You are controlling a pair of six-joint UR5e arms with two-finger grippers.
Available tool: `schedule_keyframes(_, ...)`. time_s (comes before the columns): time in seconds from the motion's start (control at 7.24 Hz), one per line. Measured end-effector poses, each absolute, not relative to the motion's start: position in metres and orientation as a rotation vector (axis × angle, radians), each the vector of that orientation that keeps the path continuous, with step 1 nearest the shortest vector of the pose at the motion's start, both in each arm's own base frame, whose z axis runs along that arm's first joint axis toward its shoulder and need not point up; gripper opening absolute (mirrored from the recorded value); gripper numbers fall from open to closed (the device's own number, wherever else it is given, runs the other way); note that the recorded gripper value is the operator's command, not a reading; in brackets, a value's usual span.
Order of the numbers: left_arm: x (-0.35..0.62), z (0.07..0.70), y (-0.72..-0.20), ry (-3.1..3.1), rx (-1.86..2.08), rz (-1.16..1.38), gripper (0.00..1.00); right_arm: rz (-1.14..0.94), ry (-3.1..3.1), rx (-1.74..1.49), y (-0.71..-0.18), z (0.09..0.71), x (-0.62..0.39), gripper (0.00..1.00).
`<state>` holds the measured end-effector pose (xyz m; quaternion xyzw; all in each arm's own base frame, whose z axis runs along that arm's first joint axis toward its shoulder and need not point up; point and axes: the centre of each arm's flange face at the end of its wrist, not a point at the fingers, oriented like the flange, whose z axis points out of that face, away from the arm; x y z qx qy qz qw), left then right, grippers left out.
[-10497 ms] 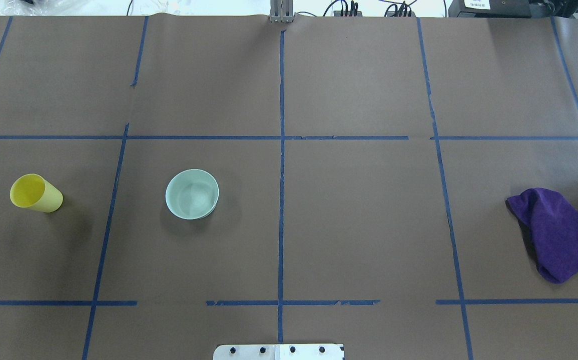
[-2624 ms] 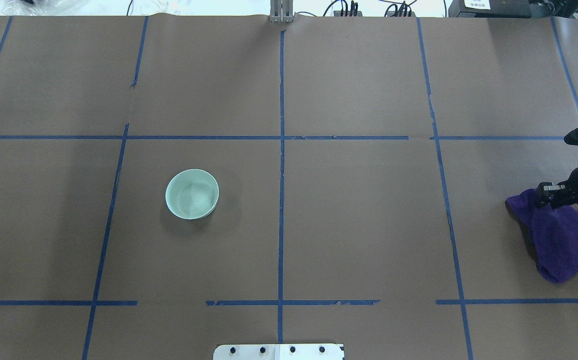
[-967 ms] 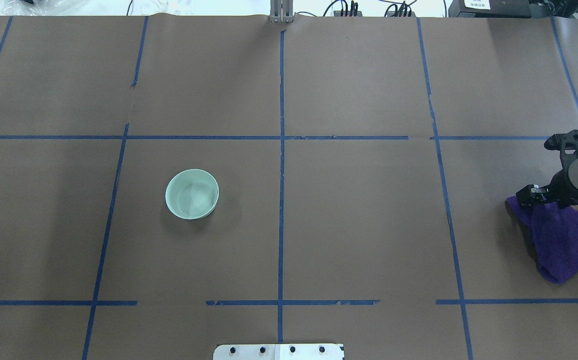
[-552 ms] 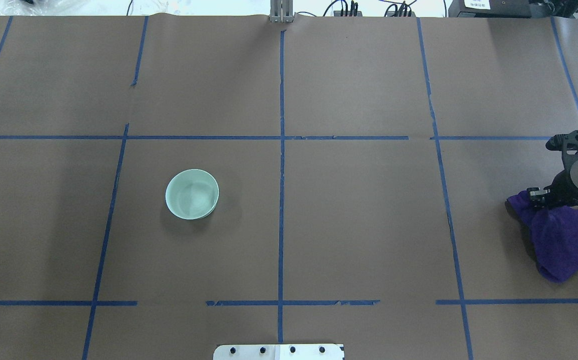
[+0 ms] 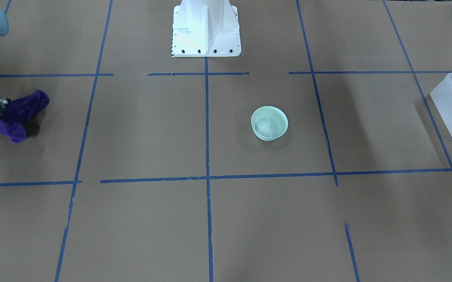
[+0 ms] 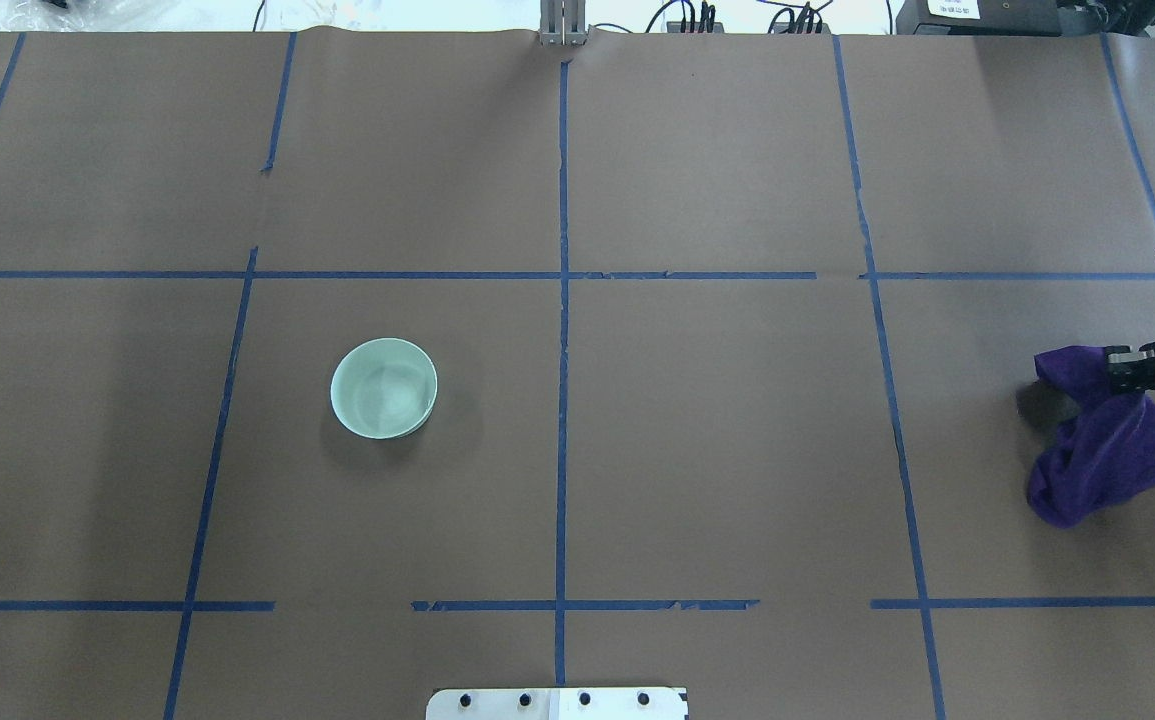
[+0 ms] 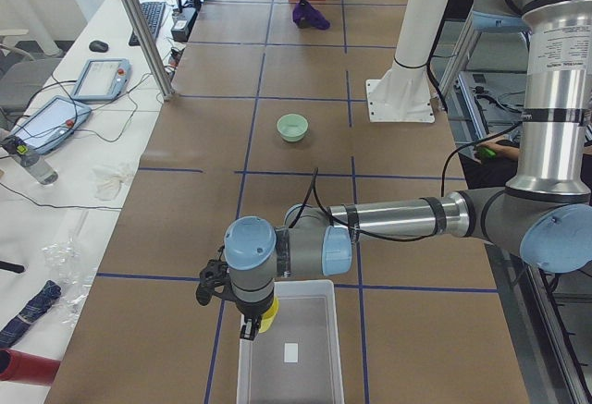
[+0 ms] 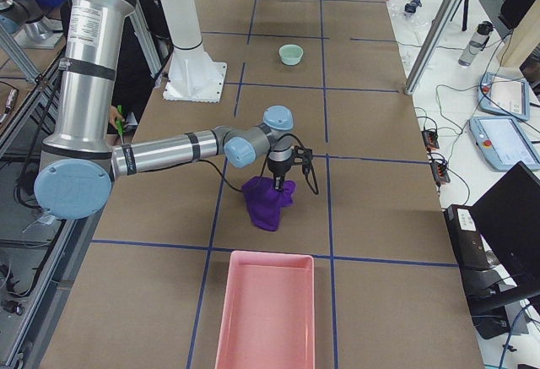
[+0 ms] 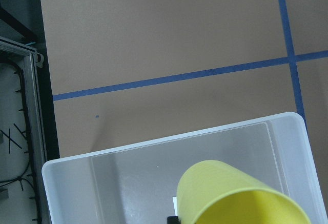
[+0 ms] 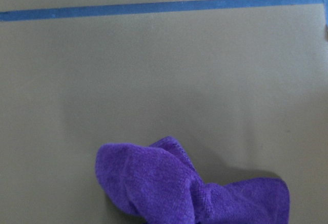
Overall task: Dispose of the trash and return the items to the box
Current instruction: 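Lift the cloth toward the pink tray while left lowers cup into bin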
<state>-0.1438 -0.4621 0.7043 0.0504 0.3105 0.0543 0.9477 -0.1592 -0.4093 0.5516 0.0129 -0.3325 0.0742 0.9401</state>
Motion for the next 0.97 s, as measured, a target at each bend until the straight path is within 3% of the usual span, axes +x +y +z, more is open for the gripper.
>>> schedule_keyframes(0.97,-0.047,0.753,-0.452,0.768,0.022,0.265,0.00,0.314,-0.957,0.148,-0.394,0.492,0.018,0.00)
